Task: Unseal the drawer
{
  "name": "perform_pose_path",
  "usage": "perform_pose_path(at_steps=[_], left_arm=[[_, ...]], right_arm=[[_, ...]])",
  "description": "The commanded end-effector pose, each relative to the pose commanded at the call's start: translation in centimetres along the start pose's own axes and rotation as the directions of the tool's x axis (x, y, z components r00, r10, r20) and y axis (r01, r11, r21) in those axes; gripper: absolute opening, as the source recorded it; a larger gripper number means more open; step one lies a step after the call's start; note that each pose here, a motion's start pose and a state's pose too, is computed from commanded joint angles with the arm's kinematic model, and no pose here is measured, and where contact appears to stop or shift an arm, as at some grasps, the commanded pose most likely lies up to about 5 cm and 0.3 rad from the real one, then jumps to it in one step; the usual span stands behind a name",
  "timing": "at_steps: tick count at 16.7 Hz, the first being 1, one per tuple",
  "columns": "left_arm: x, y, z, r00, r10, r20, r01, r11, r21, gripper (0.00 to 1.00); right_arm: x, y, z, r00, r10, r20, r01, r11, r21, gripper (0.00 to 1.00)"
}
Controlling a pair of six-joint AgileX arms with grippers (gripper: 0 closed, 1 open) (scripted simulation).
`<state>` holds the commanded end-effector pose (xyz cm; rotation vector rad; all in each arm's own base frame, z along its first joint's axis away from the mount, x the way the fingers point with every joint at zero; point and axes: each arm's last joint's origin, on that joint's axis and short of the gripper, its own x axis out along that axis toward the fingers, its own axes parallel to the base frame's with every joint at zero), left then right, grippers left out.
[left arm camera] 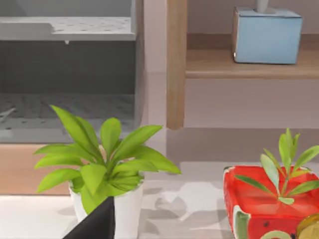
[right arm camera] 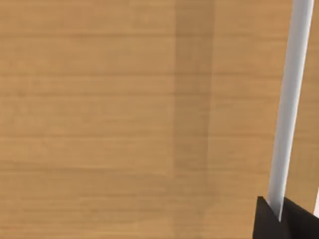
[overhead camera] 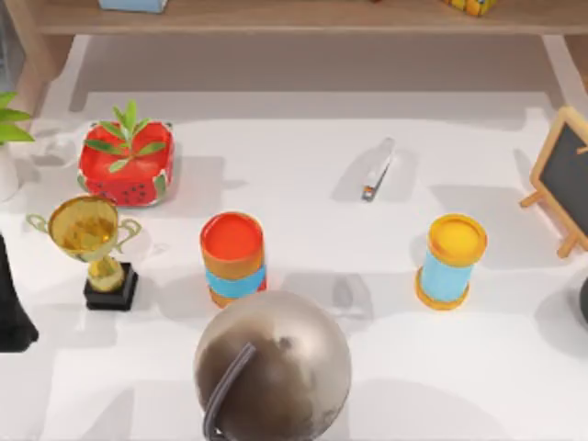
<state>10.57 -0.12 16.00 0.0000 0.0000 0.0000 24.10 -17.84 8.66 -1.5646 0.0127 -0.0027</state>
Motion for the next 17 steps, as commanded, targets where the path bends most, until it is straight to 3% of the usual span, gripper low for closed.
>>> perform_pose_path(at_steps=[11, 17], left_arm=[[0.00, 0.00, 0.00, 1.000, 0.000, 0.000, 0.000, 1.000, 0.000, 1.00], [0.00, 0.00, 0.00, 1.000, 0.000, 0.000, 0.000, 1.000, 0.000, 1.00]], right_arm=[[0.00, 0.00, 0.00, 1.000, 0.000, 0.000, 0.000, 1.000, 0.000, 0.98], [0.00, 0.00, 0.00, 1.000, 0.000, 0.000, 0.000, 1.000, 0.000, 1.00]])
